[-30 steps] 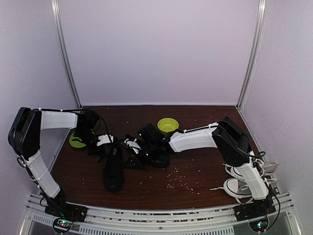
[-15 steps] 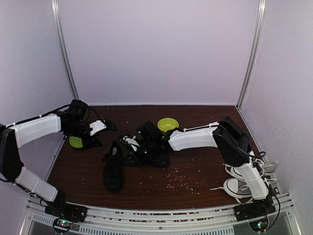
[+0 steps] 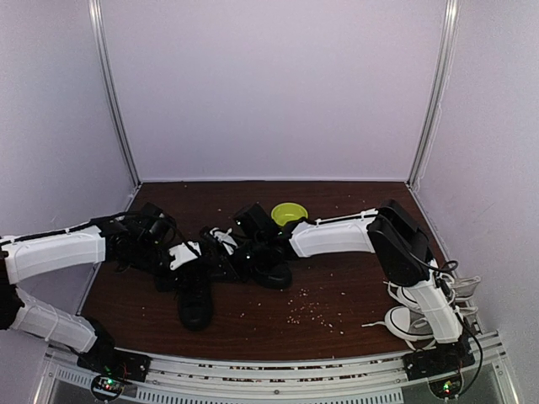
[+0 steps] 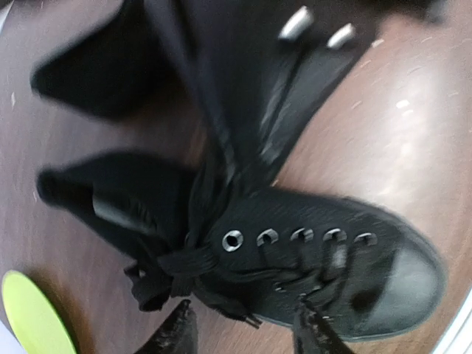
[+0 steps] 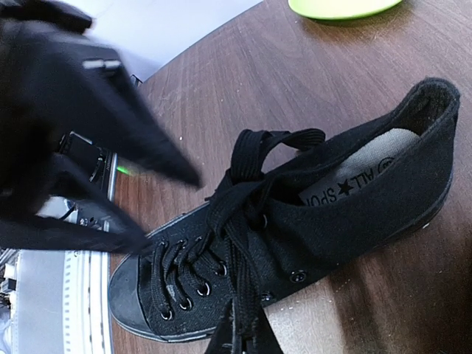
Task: Tie the shoes
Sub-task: Adjust the loops with the shoelace on the shoe, then move the shoe to the center of the board, then adjust the loops with the shoelace on the shoe.
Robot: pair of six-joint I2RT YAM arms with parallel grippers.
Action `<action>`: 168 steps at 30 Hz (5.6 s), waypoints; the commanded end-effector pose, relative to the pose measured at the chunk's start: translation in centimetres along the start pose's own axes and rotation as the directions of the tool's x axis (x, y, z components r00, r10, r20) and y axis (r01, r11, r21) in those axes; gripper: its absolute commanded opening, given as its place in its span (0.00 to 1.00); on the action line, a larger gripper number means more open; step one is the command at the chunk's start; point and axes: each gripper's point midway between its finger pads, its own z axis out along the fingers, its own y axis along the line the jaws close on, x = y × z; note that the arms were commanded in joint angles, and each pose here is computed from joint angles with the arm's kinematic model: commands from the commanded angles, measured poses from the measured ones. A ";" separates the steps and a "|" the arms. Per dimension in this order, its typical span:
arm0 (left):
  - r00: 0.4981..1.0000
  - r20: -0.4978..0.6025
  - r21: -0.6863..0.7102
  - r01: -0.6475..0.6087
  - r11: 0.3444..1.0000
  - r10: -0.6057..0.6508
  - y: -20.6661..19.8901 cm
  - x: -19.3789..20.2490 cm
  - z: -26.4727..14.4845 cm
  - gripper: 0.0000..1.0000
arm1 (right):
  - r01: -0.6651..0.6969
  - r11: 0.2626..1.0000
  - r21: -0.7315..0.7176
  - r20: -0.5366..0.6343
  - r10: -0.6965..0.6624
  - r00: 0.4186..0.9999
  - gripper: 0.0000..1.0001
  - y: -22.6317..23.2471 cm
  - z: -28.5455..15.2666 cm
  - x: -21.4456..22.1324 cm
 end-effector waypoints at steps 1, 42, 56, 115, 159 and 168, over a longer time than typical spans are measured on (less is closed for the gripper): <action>0.993 -0.088 -0.101 0.073 0.992 -0.082 2.2 1.2 0.7 0.47 | 0.013 1.000 0.011 0.038 -0.013 0.999 0.00 -0.4 0.1 -1.3; 0.681 -0.131 0.029 0.729 0.684 -0.720 -2.6 2.7 1.7 0.02 | 0.037 0.999 0.012 0.075 -0.038 0.996 0.21 0.1 -2.0 -2.8; 0.774 0.087 -0.118 0.633 0.765 -0.627 0.8 0.3 -3.7 0.98 | 0.152 0.964 0.217 0.151 -0.187 0.971 0.37 0.8 -8.1 -7.5; 0.341 -0.005 0.005 0.940 0.341 -0.940 -5.0 5.4 8.1 0.44 | -0.280 0.905 0.320 -0.160 0.343 0.926 0.41 1.0 0.5 6.2; 0.782 0.557 -0.114 0.405 0.907 -0.279 -4.9 -5.4 -3.2 0.55 | -0.322 0.945 -0.054 -0.007 0.322 0.947 0.35 5.5 -2.9 0.9; 0.792 0.550 -0.078 0.364 0.928 -0.265 -6.2 -5.9 -2.1 0.53 | -0.341 0.938 -0.059 -0.034 0.339 0.940 0.28 5.6 -2.7 2.0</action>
